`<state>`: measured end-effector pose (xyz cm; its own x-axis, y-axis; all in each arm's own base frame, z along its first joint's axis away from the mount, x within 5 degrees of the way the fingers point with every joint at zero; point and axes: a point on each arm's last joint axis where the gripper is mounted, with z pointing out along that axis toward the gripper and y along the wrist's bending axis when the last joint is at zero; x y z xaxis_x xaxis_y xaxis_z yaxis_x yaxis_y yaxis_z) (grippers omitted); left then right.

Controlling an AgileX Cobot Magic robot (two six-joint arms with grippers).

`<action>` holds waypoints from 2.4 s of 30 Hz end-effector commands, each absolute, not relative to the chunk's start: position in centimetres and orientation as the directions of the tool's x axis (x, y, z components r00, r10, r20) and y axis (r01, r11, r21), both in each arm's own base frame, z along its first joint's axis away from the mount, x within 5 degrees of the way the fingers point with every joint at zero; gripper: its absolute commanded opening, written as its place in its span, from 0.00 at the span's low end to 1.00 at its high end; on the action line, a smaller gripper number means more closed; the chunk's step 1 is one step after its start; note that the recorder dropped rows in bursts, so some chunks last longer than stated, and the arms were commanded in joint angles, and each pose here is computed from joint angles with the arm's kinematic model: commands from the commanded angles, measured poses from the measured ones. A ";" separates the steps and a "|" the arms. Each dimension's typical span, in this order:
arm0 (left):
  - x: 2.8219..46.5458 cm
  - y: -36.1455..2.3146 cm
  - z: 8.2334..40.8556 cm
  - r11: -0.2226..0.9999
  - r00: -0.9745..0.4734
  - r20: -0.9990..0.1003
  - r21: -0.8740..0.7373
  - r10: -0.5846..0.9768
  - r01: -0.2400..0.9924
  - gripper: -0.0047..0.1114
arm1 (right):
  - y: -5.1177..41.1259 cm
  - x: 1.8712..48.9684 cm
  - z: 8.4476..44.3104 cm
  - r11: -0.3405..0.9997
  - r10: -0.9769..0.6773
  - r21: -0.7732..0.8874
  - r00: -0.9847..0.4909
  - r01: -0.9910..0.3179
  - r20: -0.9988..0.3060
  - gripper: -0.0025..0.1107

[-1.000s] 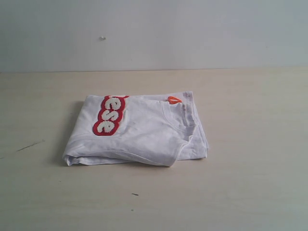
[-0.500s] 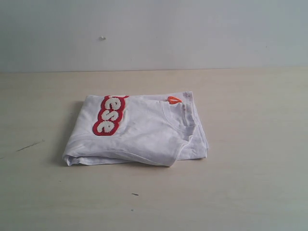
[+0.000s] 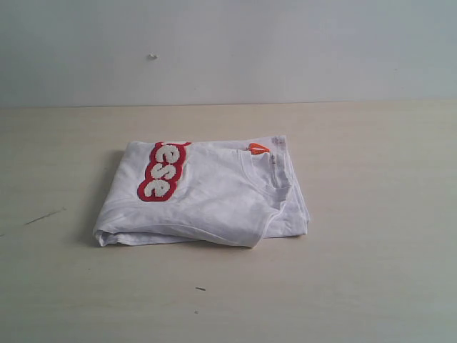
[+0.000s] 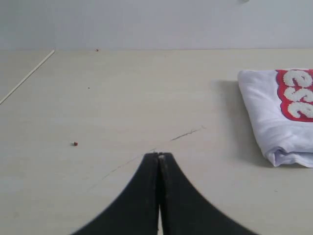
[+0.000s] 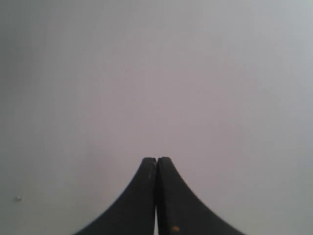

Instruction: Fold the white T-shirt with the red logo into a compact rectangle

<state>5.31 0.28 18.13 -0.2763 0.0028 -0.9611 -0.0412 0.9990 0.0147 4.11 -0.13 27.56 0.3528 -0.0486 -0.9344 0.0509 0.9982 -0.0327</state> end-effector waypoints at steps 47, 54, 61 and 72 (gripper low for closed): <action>5.3 0.3 18.1 0.999 -0.266 -0.964 0.012 0.000 -0.043 0.04 | -0.7 5.5 18.9 0.994 -0.006 -0.026 -0.180 0.108 -0.984 0.02; 5.3 0.3 18.1 0.999 -0.266 -0.964 0.012 0.000 -0.043 0.04 | -0.7 5.5 18.9 0.994 -0.006 -0.026 -0.180 0.108 -0.984 0.02; 5.3 0.3 18.1 0.999 -0.266 -0.964 0.012 0.000 -0.043 0.04 | -0.7 5.5 18.9 0.994 -0.006 -0.026 -0.180 0.108 -0.984 0.02; 5.3 0.3 18.1 0.999 -0.266 -0.964 0.012 0.000 -0.043 0.04 | -0.7 5.5 18.9 0.994 -0.006 -0.026 -0.180 0.108 -0.984 0.02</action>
<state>5.31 0.28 18.13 -0.2763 0.0028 -0.9611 -0.0412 0.9990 0.0147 5.47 -0.67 18.99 -0.1845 -0.0006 -0.9828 0.1002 0.9948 -0.0194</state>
